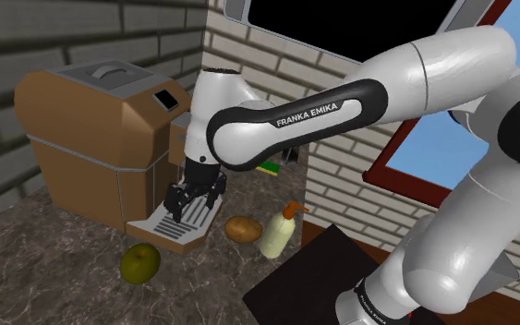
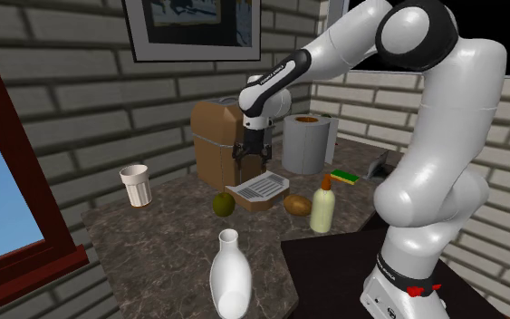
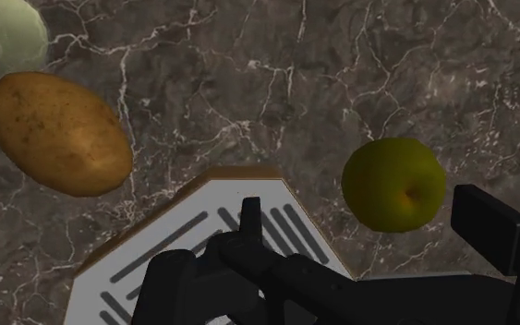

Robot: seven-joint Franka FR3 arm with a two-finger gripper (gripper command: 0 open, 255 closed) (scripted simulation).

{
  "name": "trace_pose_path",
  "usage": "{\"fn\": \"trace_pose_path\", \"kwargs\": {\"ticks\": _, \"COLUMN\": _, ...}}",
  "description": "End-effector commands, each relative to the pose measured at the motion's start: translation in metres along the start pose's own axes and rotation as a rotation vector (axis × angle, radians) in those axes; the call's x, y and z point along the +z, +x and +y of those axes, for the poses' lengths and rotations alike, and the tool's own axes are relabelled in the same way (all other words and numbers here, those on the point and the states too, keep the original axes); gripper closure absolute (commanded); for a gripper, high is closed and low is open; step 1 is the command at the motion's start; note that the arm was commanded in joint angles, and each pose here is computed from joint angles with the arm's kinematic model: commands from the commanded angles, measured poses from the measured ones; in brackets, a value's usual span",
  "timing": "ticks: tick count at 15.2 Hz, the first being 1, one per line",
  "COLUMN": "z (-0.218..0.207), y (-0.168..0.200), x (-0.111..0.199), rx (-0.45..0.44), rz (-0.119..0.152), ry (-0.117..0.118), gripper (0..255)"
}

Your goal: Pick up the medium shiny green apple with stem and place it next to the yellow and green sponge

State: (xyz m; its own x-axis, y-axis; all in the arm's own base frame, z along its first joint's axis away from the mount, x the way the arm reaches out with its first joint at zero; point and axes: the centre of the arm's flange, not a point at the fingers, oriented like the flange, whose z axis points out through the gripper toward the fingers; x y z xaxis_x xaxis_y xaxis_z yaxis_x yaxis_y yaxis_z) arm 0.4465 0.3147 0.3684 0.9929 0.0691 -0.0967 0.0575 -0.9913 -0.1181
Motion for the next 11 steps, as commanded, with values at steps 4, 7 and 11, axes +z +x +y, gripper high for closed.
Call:
{"fn": "trace_pose_path", "kwargs": {"ticks": 4, "z": -0.044, "y": 0.031, "x": 0.041, "rx": 0.006, "rz": -0.005, "ry": 0.003, "gripper": 0}}
{"fn": "trace_pose_path", "kwargs": {"ticks": 7, "z": -0.071, "y": 0.049, "x": 0.064, "rx": 0.008, "rz": -0.009, "ry": 0.003, "gripper": 0}}
{"fn": "trace_pose_path", "kwargs": {"ticks": 11, "z": -0.092, "y": 0.064, "x": 0.087, "rx": 0.010, "rz": -0.012, "ry": 0.004, "gripper": 0}}
